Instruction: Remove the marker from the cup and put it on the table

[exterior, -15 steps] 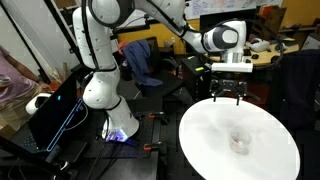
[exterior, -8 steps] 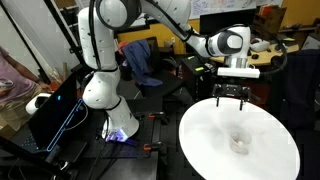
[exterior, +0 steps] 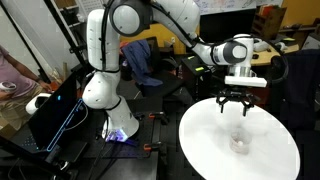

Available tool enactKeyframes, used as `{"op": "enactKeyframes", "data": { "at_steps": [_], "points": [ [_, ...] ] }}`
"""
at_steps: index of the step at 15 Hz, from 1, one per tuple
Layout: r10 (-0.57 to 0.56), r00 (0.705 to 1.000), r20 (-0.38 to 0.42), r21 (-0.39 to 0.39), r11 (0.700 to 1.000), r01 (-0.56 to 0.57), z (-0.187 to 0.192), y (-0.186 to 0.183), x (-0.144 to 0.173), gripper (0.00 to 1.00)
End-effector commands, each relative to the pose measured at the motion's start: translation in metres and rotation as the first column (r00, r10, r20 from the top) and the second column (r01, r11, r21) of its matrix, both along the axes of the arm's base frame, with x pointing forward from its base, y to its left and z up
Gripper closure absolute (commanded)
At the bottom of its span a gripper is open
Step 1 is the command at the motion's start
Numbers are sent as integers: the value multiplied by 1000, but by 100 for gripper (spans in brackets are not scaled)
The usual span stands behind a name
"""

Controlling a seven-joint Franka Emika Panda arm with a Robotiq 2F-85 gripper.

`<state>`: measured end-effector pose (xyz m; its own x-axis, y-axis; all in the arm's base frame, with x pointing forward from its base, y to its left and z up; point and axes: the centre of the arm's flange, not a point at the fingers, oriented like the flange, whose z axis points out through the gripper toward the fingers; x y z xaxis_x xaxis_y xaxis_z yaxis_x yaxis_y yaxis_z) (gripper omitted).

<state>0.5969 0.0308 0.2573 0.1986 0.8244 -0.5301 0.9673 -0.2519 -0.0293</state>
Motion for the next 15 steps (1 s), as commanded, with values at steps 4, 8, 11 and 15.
{"op": "enactKeyframes", "data": {
  "at_steps": [4,8,11,15],
  "points": [
    [20,1000,1,18,1000,-21,-30,-7,23,25],
    [5,1000,-6,21,1000,-5,-45,-12,29,47],
    [2,1000,-12,23,1000,-2,-51,-17,33,46],
    [5,1000,-27,31,999,-5,-59,-20,42,41]
  ]
}}
